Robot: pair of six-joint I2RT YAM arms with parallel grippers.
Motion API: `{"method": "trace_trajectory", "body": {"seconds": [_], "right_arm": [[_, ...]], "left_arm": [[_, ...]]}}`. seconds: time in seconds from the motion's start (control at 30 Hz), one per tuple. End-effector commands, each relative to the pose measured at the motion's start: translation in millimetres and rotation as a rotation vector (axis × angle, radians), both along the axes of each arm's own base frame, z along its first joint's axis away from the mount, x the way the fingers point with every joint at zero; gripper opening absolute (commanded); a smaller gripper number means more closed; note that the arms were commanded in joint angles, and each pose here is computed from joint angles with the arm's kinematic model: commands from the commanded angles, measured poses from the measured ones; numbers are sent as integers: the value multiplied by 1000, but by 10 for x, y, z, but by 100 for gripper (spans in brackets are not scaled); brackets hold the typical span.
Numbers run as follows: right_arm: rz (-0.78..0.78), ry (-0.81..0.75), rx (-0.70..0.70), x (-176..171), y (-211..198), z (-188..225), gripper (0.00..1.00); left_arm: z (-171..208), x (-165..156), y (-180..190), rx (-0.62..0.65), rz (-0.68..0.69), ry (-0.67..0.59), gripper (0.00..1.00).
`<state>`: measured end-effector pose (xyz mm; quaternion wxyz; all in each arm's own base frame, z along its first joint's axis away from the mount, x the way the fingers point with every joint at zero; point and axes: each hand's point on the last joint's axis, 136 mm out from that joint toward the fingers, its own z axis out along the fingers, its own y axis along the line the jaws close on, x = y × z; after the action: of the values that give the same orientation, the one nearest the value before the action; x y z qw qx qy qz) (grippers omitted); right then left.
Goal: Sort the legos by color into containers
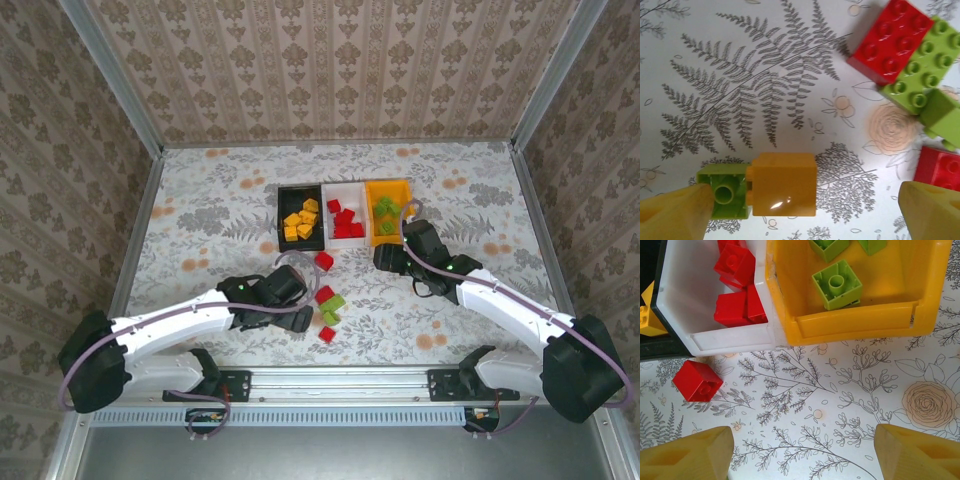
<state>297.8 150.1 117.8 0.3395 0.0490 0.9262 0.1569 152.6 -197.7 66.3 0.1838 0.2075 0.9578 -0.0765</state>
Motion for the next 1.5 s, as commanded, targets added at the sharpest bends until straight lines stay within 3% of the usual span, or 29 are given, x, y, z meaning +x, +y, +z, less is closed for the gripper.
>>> {"method": "trace_trajectory", "body": {"seconds": [0.0, 0.17, 0.27, 0.63, 0.87, 1.3, 1.47], "right_arm": [[10, -2, 9, -20, 30, 6, 76], [2, -13, -4, -23, -8, 33, 76], [2, -17, -5, -15, -8, 44, 76], [1, -21, -7, -20, -19, 61, 76], [2, -18, -6, -30, -20, 45, 76], [-7, -34, -16, -42, -64, 96, 76], [-6, -30, -19, -49, -68, 82, 76]], "left_arm": [[-56, 56, 28, 30, 22, -25, 89], [-122, -15, -157, -19, -9, 26, 75], [-209, -69, -138, 15, 1, 58, 70], [-4, -67, -67, 25, 29, -54, 78], [-244, -113, 96, 63, 65, -7, 82], [-294, -209, -295, 20, -18, 35, 66], [-261, -169, -268, 46, -13, 4, 71]]}}
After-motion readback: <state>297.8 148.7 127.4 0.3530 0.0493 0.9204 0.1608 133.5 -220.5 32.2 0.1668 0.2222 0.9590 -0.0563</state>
